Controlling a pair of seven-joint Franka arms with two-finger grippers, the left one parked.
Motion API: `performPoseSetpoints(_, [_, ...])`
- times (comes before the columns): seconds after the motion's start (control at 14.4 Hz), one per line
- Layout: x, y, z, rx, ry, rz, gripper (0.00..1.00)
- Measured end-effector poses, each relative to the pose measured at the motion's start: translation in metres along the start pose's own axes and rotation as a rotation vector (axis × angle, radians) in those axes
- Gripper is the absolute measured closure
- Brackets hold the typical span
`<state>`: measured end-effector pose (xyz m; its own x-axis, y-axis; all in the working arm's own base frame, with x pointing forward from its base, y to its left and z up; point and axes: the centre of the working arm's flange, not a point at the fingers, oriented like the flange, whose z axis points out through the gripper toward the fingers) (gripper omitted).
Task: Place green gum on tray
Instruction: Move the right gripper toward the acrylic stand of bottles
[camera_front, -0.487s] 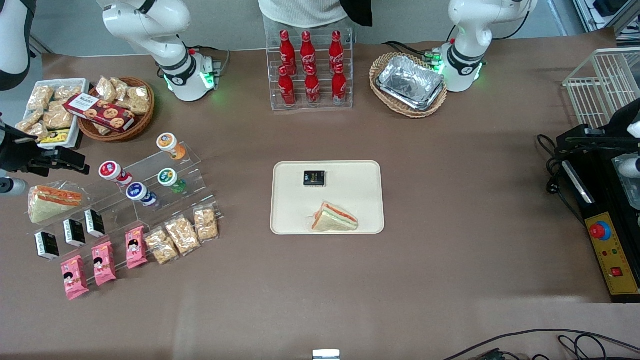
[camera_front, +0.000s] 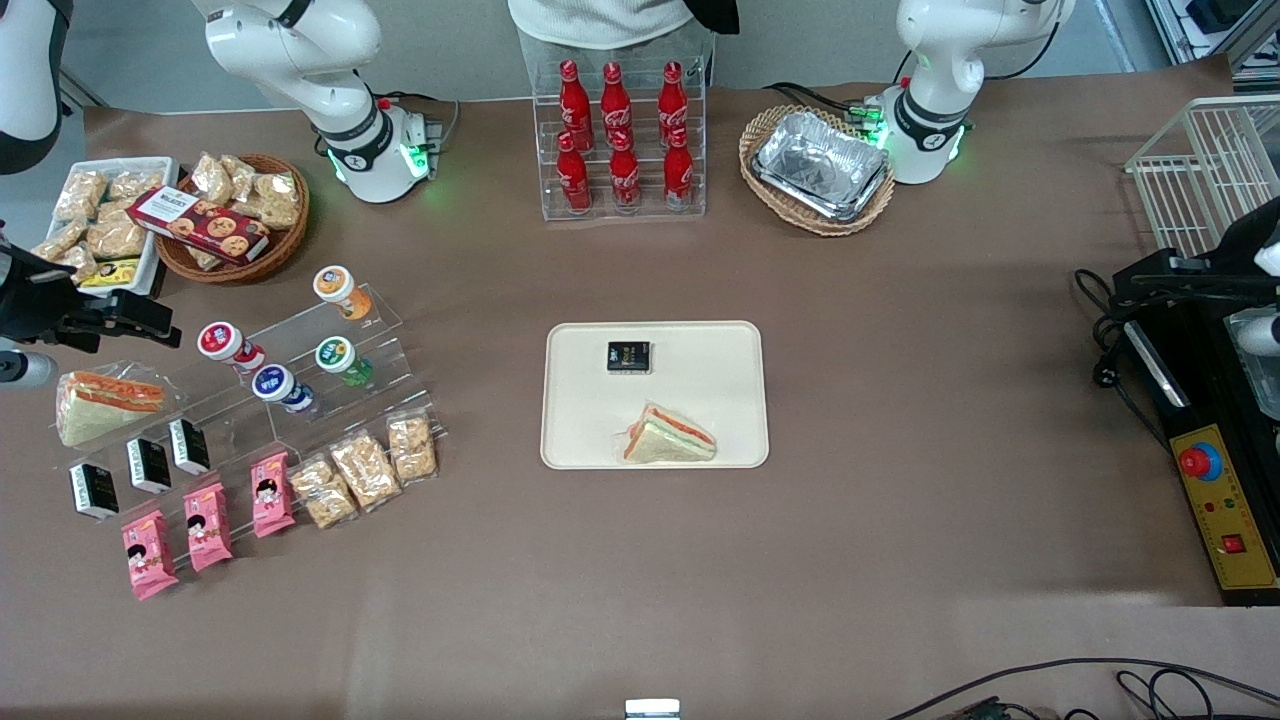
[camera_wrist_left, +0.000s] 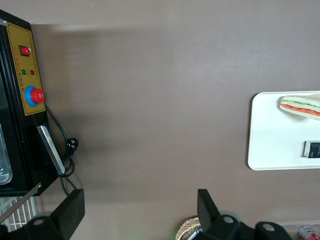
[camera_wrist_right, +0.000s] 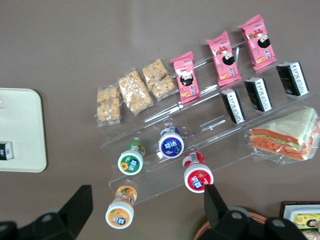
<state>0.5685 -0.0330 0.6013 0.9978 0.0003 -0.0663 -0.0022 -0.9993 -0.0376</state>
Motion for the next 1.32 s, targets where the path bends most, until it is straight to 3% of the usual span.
performPoseSetpoints(0.56, [-0.013,-0.015,0.008,0.02,-0.032,-0.026,0.0])
performPoseSetpoints(1.32, [-0.088,-0.045,0.037,0.033,0.018,-0.072,0.0])
